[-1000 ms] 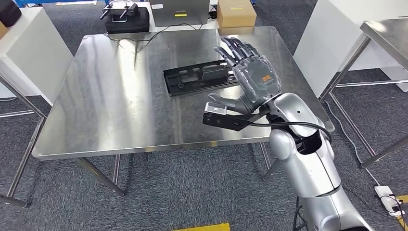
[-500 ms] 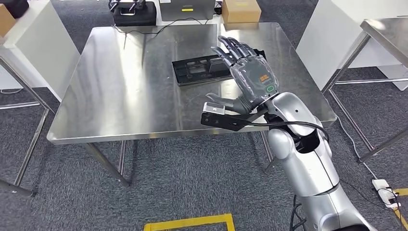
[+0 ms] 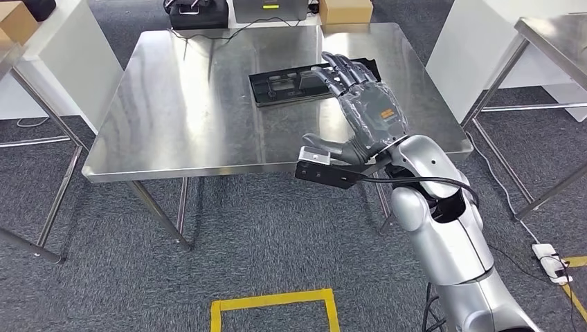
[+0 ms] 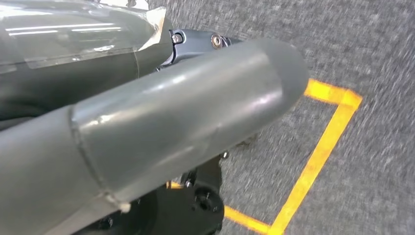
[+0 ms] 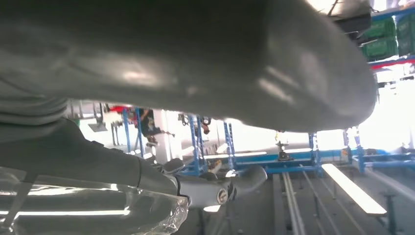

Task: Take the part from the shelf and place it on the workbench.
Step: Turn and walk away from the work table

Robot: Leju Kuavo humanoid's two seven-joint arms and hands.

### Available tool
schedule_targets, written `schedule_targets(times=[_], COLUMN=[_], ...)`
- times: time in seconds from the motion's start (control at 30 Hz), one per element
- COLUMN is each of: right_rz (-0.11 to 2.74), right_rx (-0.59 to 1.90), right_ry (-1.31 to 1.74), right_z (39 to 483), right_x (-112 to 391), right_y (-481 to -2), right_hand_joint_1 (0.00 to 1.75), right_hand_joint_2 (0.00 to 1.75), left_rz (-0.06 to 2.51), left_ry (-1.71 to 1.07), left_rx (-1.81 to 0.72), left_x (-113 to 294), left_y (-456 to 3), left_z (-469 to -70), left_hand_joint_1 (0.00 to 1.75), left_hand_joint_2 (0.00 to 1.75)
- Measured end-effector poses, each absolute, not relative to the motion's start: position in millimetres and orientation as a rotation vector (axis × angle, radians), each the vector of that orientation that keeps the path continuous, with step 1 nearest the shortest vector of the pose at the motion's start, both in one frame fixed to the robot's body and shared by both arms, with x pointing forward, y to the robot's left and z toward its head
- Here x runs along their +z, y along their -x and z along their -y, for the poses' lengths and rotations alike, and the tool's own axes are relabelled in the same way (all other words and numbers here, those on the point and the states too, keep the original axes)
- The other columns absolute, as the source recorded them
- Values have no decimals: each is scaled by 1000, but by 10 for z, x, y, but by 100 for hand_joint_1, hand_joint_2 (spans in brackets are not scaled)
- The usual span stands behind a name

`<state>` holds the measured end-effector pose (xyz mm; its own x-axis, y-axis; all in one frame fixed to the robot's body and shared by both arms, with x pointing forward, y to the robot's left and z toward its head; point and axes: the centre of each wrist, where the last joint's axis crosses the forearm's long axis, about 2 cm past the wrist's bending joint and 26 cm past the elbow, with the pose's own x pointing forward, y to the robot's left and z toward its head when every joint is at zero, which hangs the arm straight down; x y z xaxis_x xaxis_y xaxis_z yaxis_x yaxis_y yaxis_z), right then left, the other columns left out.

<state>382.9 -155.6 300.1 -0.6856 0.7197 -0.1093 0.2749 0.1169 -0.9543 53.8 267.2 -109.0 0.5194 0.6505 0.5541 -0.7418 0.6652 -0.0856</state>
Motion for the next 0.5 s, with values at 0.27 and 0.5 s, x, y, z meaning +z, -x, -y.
schedule_targets(times=[0.27,0.5], right_rz=[1947,1849], right_rx=[1452,1306], right_ry=[883,812], right_z=[1905,2193], right_x=[2223,1652], right_y=[-3450,-2987], right_hand_joint_1=[0,0], right_hand_joint_2=[0,0], left_rz=[598,600], left_ry=[-176,-175], left_rx=[870,899], left_x=[-1092,-1086], left_y=[-503,-498], left_z=[-2713,-2697], left_hand_joint_1=[0,0], left_hand_joint_2=[0,0])
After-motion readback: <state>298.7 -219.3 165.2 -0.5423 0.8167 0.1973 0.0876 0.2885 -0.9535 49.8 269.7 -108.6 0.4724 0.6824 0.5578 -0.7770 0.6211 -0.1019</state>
